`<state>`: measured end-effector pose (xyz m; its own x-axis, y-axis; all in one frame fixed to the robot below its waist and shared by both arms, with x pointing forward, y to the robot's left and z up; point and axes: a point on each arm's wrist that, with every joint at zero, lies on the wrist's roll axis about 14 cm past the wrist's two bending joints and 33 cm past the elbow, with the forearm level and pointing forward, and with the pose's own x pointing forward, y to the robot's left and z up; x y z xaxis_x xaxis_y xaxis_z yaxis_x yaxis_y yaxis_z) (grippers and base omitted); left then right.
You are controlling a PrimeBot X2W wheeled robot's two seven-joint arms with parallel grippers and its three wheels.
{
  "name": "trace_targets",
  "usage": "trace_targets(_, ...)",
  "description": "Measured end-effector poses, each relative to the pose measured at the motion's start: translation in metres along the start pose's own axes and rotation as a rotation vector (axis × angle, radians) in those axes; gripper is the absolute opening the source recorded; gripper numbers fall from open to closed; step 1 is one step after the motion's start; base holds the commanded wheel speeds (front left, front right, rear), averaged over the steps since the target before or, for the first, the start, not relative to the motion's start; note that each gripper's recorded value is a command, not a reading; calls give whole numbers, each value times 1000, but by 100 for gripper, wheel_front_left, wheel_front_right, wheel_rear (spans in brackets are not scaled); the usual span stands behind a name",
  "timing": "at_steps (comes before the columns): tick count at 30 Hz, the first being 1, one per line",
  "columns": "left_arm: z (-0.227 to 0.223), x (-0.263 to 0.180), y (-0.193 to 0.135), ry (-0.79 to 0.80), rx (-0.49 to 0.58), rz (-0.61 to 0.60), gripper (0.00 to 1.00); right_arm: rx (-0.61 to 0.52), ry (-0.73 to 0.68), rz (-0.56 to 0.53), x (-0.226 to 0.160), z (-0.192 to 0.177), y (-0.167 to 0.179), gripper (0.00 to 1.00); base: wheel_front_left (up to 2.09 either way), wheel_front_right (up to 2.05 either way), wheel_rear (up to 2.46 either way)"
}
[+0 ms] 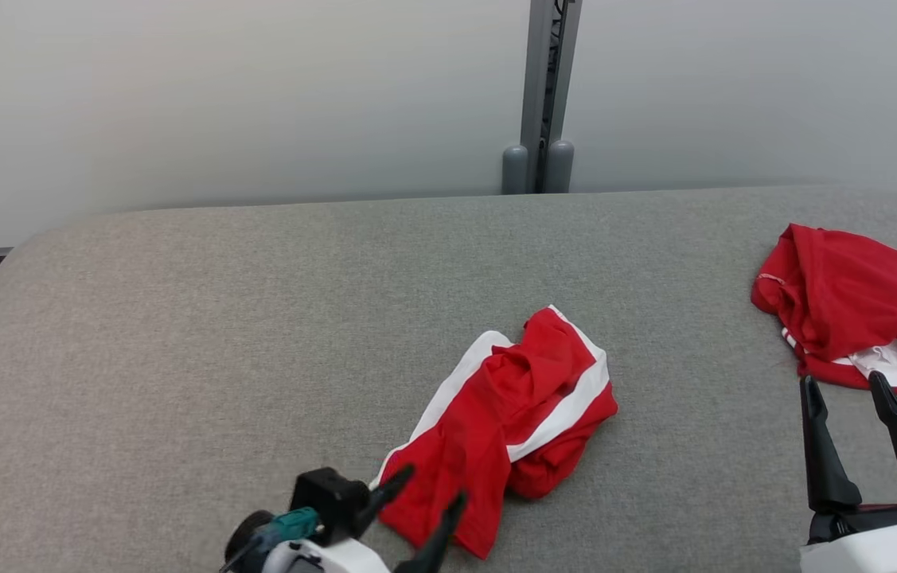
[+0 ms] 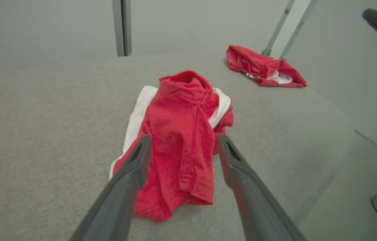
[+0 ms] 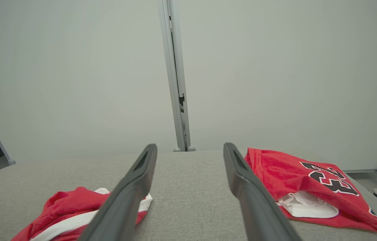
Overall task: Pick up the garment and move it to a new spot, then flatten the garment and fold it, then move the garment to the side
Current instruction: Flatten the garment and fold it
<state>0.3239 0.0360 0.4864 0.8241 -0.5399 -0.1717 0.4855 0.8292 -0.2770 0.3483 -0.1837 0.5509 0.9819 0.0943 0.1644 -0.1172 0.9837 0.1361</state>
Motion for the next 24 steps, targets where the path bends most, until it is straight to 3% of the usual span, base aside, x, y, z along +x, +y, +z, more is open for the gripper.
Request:
trace_targets(4,-47,9,-26,256,-9,-105,100,-6,6,-26,2,-1,-9,100,0,0,0)
trace_targets(11,-82,20,-34,460,11,-156,100,-11,14,-72,1,-6,-23,100,0,0,0)
trace_targets(12,-87,21,-34,483,14,-159,90,-10,14,-79,1,-7,-25,100,0,0,0)
trace_targets(13,-90,22,-34,495,13,-162,49,-10,15,-88,0,-7,-27,100,0,0,0)
trace_targets(14,-89,24,-34,489,6,-156,29,-11,14,-98,-1,-7,-30,100,0,0,0)
trace_targets(15,-88,28,-33,482,0,-149,0,-12,15,-107,-2,-8,-32,100,0,0,0)
trace_targets(24,-80,31,-22,469,17,-130,0,-4,18,-128,-5,-13,-36,100,0,0,0)
